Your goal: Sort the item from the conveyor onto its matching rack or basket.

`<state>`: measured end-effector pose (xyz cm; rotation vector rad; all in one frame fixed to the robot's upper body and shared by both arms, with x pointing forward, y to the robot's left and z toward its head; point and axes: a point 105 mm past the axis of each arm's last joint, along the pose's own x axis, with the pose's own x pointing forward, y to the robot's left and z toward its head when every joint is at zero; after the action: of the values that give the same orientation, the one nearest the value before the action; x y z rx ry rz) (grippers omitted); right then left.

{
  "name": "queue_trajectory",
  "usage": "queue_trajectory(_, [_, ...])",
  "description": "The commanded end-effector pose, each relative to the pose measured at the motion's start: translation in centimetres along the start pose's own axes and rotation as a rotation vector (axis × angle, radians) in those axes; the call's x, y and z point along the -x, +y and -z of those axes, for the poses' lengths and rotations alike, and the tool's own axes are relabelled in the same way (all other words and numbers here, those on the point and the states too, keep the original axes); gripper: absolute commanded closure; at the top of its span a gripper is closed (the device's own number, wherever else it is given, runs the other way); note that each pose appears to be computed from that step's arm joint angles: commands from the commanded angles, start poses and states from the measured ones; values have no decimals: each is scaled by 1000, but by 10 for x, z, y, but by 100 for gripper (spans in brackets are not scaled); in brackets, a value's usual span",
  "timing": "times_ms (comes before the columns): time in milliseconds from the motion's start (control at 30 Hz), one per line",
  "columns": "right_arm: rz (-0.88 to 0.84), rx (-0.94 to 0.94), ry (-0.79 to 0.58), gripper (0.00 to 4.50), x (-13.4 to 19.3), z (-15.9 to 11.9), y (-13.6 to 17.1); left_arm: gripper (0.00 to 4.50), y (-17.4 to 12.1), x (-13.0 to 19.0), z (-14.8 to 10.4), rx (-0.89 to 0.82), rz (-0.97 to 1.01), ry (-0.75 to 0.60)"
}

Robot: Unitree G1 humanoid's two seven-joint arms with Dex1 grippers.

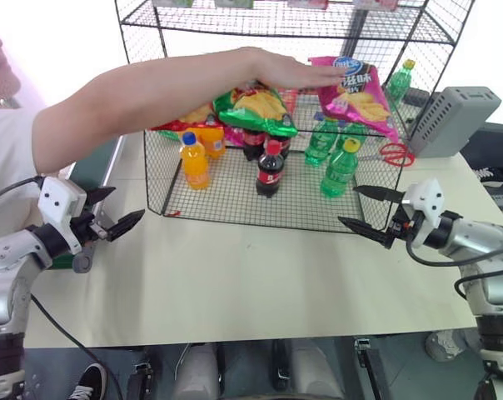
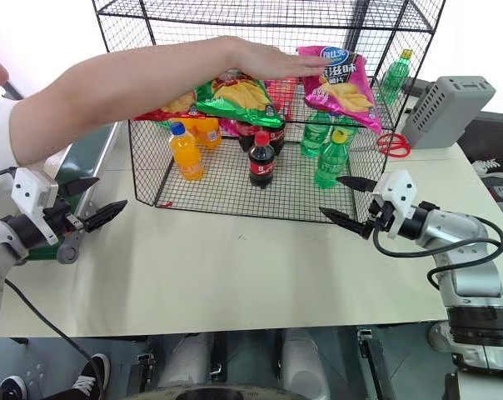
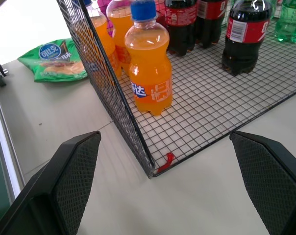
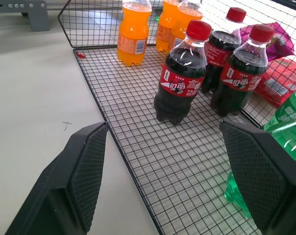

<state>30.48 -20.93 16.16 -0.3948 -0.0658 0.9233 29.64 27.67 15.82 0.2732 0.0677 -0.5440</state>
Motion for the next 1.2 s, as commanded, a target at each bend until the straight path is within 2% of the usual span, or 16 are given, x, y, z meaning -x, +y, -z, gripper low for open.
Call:
queue_trajectory(33, [3,34,-32,71,-1,-8,-3,0,2,7,-10,-26,-27,-39])
queue_trajectory(833, [-25,74,-22,71,-5,-8,-2,0,-3,3,-16,16,24,-56])
queue_trajectory(1200, [-41,81,-14,71,-9,-6,-2,0,-2,6,-10,21,-15,-30])
